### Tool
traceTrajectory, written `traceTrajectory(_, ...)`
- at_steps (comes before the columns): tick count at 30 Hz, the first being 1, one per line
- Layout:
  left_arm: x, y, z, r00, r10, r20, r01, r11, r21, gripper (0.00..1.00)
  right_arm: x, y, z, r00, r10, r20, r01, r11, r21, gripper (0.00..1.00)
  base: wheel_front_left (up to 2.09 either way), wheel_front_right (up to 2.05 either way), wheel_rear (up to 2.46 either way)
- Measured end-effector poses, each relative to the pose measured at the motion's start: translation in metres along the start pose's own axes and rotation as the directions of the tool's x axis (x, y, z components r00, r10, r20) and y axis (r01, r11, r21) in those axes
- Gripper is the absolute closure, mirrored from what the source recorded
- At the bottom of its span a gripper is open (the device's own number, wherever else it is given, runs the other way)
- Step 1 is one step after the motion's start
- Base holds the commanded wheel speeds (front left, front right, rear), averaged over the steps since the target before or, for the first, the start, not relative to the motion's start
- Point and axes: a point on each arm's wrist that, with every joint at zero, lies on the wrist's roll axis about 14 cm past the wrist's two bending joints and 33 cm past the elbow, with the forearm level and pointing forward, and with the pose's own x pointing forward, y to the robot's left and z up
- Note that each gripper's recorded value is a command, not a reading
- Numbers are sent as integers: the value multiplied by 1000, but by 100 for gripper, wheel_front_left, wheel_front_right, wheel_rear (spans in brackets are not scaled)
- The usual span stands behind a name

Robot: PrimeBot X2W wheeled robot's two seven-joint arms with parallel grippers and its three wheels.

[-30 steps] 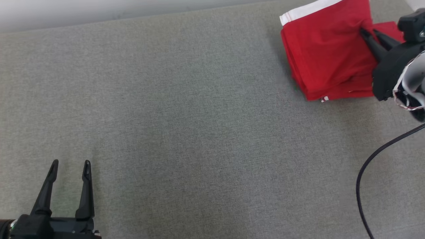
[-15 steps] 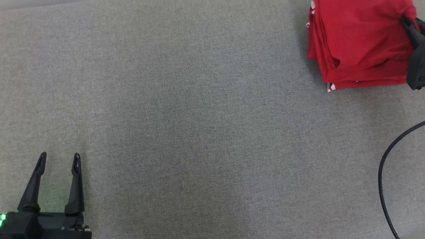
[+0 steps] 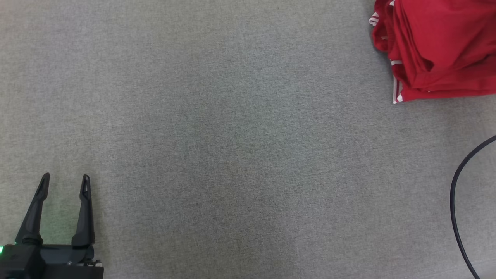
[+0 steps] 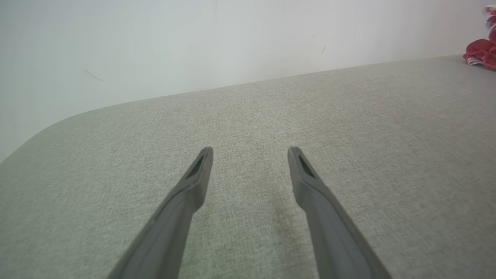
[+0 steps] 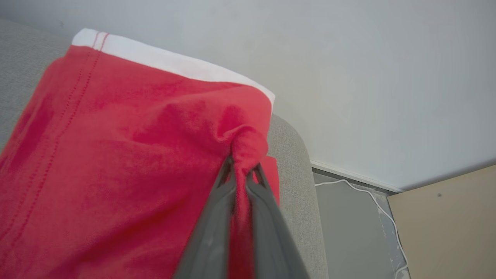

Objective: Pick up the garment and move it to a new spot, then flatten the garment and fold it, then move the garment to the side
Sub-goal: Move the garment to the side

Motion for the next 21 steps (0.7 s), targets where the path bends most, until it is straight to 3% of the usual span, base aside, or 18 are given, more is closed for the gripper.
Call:
traceTrajectory(1, 0, 1, -1, 1000, 1, -2, -1, 1000, 1, 0, 1, -1, 1, 1000, -2, 1, 2, 1000, -1, 100, 0, 0, 0)
traceTrajectory(2, -1, 1, -1, 1000, 3, -4, -3, 1000, 2, 0, 2, -1, 1, 1000, -5, 1, 5, 1000, -2, 82, 0, 0, 0)
traceTrajectory(3, -1, 2, -1, 1000, 6, -5, -6, 1000, -1, 0, 3, -1, 0, 1000, -6, -5, 5, 1000, -9, 55, 0, 0, 0)
traceTrajectory(4, -1, 3, -2, 1000, 7, -6, -7, 1000, -1, 0, 4, -1, -1, 1000, -6, -7, 5, 1000, -26, 0, 0, 0, 0)
traceTrajectory(15, -4, 6, 3, 1000, 26, -2, -26, 1000, -6, 0, 1, -5, 2, 1000, -26, -15, 25, 997, -70, 0, 0, 0, 0)
traceTrajectory(21, -8, 5, 16, 999, 44, 23, -43, 999, -32, 0, -8, -6, 45, 984, -50, 170, 40, 997, 62, 0, 0, 0, 0)
